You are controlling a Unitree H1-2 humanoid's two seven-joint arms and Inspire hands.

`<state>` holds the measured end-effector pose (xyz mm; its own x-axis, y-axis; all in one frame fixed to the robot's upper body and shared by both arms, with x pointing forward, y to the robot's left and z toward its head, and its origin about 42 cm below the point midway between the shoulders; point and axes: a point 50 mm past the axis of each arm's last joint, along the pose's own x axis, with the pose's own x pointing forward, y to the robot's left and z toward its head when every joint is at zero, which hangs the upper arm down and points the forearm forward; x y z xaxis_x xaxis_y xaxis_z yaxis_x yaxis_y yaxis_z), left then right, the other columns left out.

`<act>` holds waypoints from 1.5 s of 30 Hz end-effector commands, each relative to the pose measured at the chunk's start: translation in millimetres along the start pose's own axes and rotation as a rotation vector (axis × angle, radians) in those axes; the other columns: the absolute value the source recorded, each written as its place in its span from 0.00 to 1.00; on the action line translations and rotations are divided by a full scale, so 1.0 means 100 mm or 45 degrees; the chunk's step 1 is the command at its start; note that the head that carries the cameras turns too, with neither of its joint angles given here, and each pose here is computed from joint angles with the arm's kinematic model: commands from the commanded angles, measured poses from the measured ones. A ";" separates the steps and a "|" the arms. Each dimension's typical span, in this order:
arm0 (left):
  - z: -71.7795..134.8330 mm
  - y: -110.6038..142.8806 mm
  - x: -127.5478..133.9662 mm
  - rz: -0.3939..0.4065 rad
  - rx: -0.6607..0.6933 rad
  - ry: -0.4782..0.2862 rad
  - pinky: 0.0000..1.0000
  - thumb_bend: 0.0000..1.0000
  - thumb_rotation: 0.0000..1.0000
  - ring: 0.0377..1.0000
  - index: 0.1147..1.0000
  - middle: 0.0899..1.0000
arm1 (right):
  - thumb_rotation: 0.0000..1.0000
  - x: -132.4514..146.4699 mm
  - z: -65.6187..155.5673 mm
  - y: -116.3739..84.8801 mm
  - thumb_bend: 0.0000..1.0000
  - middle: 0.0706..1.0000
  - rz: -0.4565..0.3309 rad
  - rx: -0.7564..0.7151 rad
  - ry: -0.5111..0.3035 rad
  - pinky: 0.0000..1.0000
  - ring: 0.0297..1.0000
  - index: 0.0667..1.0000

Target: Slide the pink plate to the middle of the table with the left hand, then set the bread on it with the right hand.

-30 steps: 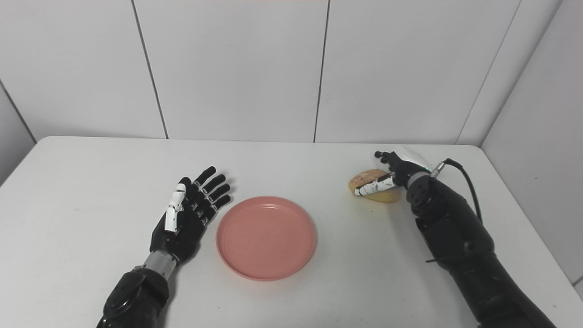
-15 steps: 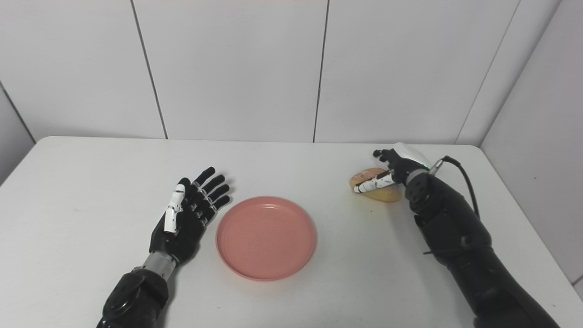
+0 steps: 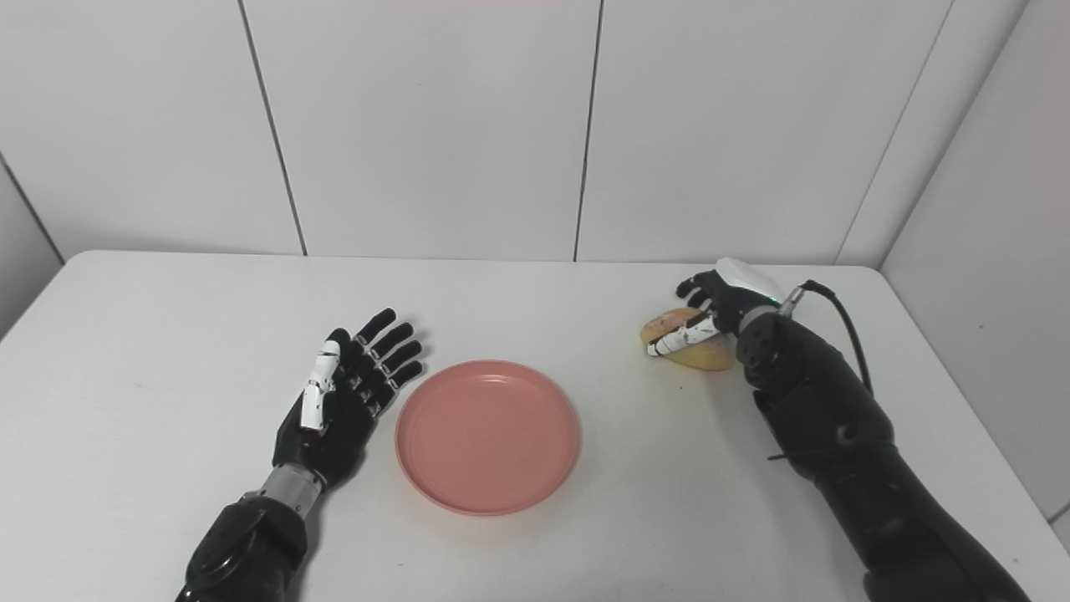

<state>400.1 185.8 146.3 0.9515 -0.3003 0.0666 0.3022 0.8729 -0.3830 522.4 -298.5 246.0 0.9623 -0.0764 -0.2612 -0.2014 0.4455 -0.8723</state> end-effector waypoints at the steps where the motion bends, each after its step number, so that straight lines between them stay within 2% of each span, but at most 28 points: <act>1: -0.10 0.05 -0.07 0.027 -0.001 0.068 0.88 0.36 1.00 0.86 0.83 0.85 | 0.30 0.02 0.09 -0.04 0.88 0.69 0.009 -0.030 -0.017 0.65 0.67 0.68; 7: -0.10 0.05 -0.07 0.026 -0.008 0.068 0.88 0.36 1.00 0.86 0.84 0.85 | 0.26 0.02 0.07 -0.03 0.85 0.66 0.002 -0.031 -0.006 0.63 0.65 0.63; 10: -0.10 0.06 -0.07 0.026 0.000 0.067 0.87 0.36 1.00 0.85 0.83 0.85 | 0.20 0.02 0.08 -0.03 0.78 0.54 -0.003 -0.036 0.006 0.52 0.52 0.56; 11: -0.10 0.06 -0.07 0.026 0.000 0.067 0.87 0.36 1.00 0.85 0.83 0.85 | 0.19 0.02 0.08 -0.03 0.78 0.53 -0.005 -0.035 0.008 0.51 0.51 0.56; 12: -0.10 0.06 -0.07 0.027 -0.003 0.068 0.87 0.36 1.00 0.85 0.83 0.85 | 0.17 0.01 0.08 -0.03 0.65 0.51 -0.010 -0.033 0.009 0.49 0.49 0.51; 13: -0.10 0.06 -0.07 0.028 -0.005 0.068 0.88 0.36 1.00 0.85 0.83 0.85 | 0.15 0.01 0.08 -0.03 0.57 0.49 -0.013 -0.032 0.009 0.45 0.45 0.48; 16: -0.10 0.06 -0.08 0.023 -0.005 0.067 0.88 0.35 1.00 0.86 0.83 0.85 | 0.14 0.00 0.07 -0.03 0.52 0.48 -0.022 -0.033 0.008 0.42 0.43 0.45; 25: -0.11 0.05 -0.07 0.028 -0.004 0.071 0.87 0.36 1.00 0.85 0.83 0.85 | 0.13 -0.09 0.07 -0.12 0.51 0.50 -0.064 -0.008 -0.038 0.40 0.45 0.45; 40: -0.11 0.04 -0.07 0.021 -0.005 0.068 0.88 0.36 1.00 0.86 0.83 0.85 | 0.13 -0.41 0.38 -0.40 0.51 0.48 -0.181 0.014 -0.169 0.40 0.44 0.45; 41: -0.11 0.04 -0.07 0.022 -0.006 0.069 0.88 0.36 1.00 0.86 0.83 0.85 | 0.07 -0.43 0.41 -0.42 0.52 0.45 -0.188 0.011 -0.180 0.40 0.44 0.47; 45: -0.12 0.03 -0.07 0.020 -0.011 0.070 0.88 0.36 1.00 0.86 0.83 0.85 | 0.01 -0.52 0.54 -0.48 0.52 0.42 -0.213 -0.020 -0.228 0.40 0.43 0.49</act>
<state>399.2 184.9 146.6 0.9502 -0.3041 0.0689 0.3066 0.8714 -0.3829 489.6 -267.5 290.1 0.9922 0.0142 -0.1239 -0.1177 0.4359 -0.8923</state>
